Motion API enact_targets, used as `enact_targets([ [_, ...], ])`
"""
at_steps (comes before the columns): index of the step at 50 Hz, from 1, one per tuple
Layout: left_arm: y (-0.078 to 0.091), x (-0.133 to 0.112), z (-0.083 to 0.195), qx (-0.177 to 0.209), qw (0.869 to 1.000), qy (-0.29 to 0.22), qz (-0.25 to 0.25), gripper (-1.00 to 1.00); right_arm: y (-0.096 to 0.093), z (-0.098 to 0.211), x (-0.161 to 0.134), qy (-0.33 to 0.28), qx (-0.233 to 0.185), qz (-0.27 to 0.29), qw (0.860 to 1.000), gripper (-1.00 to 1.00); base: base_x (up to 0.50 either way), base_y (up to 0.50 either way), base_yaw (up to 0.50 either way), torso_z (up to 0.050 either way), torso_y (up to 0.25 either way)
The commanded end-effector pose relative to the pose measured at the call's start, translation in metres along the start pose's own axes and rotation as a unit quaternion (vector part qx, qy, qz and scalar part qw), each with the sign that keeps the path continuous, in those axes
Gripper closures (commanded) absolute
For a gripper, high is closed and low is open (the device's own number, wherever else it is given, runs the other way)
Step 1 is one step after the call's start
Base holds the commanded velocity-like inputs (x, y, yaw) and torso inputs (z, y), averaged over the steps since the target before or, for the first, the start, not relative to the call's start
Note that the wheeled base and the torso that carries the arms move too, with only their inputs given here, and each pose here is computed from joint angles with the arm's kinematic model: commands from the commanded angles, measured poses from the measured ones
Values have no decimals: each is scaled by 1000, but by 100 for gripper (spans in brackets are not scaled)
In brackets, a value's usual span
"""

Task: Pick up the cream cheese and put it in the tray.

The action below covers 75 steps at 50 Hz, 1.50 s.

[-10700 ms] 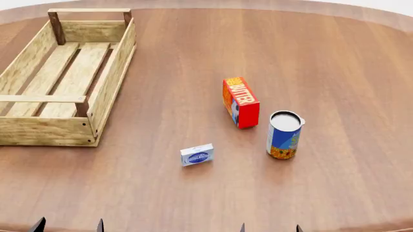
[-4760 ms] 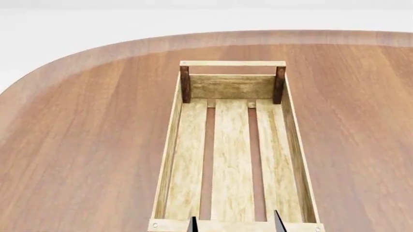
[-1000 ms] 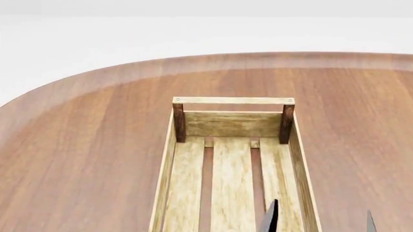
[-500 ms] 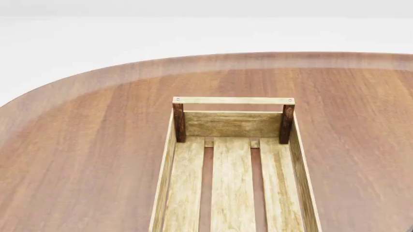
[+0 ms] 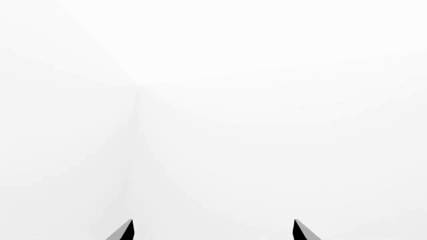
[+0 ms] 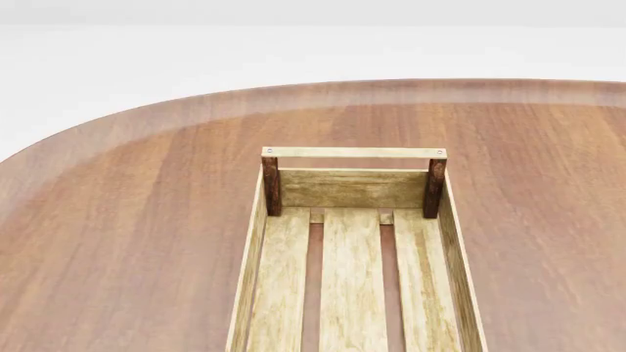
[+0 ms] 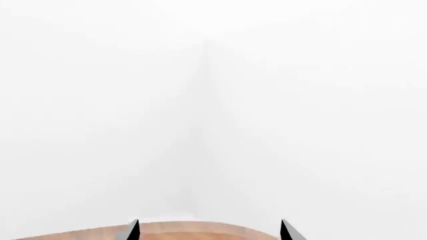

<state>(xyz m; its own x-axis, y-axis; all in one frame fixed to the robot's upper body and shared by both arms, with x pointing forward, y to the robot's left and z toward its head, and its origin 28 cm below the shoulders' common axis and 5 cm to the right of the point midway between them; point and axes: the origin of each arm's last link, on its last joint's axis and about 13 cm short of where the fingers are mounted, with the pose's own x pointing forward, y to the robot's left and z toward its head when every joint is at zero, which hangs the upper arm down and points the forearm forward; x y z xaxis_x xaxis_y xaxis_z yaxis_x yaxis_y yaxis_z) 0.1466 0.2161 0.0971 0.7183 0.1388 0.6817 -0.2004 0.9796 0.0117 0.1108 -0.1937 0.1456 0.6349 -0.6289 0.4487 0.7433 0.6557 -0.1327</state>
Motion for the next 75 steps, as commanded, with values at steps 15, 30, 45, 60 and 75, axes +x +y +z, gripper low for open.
enact_targets([
  [15,-3,-2,-2,7,1000,14,-15,-100,0,4,36,106,74,-13,991,-100,0,0,0,0,0],
  [30,-4,-2,-3,8,1000,16,-18,-100,3,9,54,125,124,-36,984,-100,0,0,0,0,0],
  [45,-4,-1,-4,9,1000,18,-20,-100,0,6,50,152,61,-51,985,-100,0,0,0,0,0],
  [60,-5,-1,-6,16,999,25,-24,-100,1,-21,40,208,36,-47,976,-100,0,0,0,0,0],
  [75,-6,-2,-6,18,999,30,-25,-100,-2,-32,33,221,58,-56,972,-100,0,0,0,0,0],
])
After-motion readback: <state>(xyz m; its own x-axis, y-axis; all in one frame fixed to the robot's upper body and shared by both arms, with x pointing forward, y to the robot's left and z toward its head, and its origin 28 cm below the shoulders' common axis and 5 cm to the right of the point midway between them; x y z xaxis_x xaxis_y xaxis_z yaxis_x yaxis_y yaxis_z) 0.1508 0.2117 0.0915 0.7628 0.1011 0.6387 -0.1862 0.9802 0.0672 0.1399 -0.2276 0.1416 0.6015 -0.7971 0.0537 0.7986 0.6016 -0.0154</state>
